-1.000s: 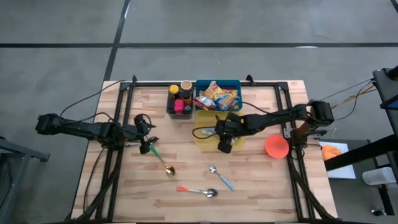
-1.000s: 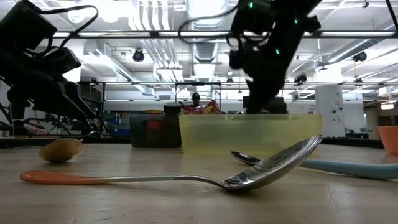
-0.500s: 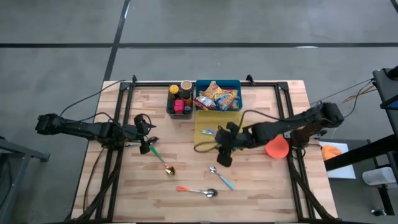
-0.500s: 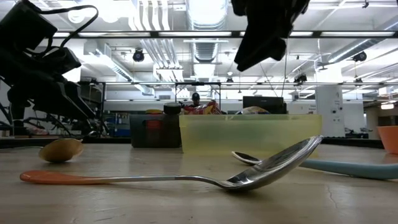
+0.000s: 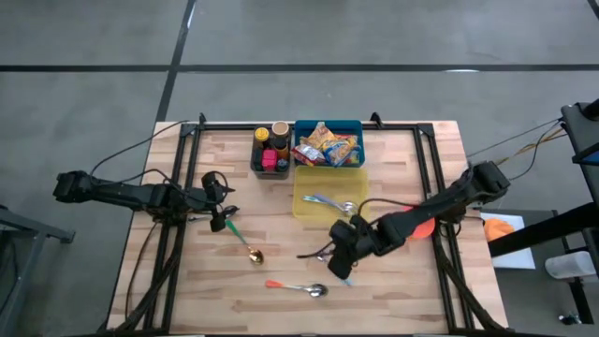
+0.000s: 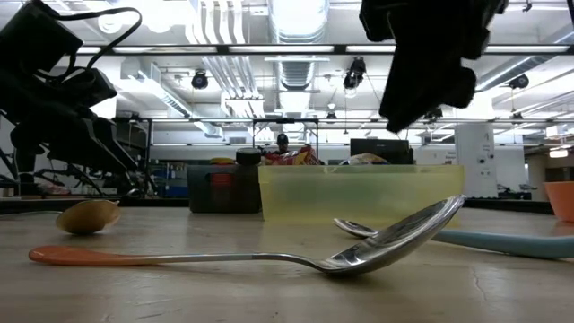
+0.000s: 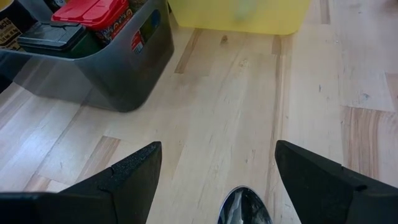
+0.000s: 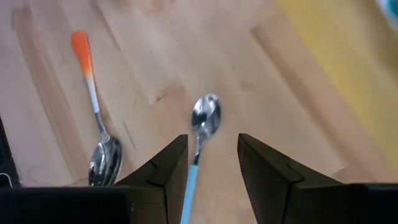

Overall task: Pick & Place Food Item
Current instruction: Put the light blue spoon into the yellow bin

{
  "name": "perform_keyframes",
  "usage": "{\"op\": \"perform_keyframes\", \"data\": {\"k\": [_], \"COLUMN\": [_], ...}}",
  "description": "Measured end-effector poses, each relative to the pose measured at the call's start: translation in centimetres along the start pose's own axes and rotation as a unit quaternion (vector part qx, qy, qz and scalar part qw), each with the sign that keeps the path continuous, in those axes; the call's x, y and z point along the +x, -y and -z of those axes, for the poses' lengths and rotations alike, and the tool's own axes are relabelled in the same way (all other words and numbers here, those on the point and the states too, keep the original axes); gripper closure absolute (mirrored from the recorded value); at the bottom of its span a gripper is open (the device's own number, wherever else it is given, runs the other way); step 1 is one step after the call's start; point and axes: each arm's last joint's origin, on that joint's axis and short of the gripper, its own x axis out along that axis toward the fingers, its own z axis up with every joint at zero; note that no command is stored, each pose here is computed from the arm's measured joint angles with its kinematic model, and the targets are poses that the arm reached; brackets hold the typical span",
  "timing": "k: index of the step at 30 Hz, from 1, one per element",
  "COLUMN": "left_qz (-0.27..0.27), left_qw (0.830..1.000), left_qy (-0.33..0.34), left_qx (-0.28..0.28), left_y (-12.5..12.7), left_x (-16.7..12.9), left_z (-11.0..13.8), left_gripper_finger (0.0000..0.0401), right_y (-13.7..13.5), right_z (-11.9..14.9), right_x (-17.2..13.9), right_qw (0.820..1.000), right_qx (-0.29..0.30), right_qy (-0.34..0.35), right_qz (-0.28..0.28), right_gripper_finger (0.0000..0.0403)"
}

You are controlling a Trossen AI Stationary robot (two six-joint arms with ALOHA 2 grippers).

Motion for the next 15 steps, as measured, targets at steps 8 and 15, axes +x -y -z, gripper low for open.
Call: {"op": "perform_keyframes", "data": {"k": [8,15], "left_qz": [0.000,0.000], "left_qw": [1.000,1.000], "left_qy": [0.000,0.000], "left_qx": [0.000,0.000], "left_y": [0.0,0.0], "left_x": [0.0,0.0], "left_z": [0.0,0.0], "left_gripper_finger": [0.0084,0.0084], "right_y": [-1.4,-1.8], "right_z": [2.3,2.9], "right_x": [2.8,5.1], "right_qw": [0.999,0.998], "right_qx": [0.028,0.031], "right_qy": [-0.017,-0.029], "right_qz": [0.019,0.047], "right_gripper_finger": [0.0264,0.0264]}}
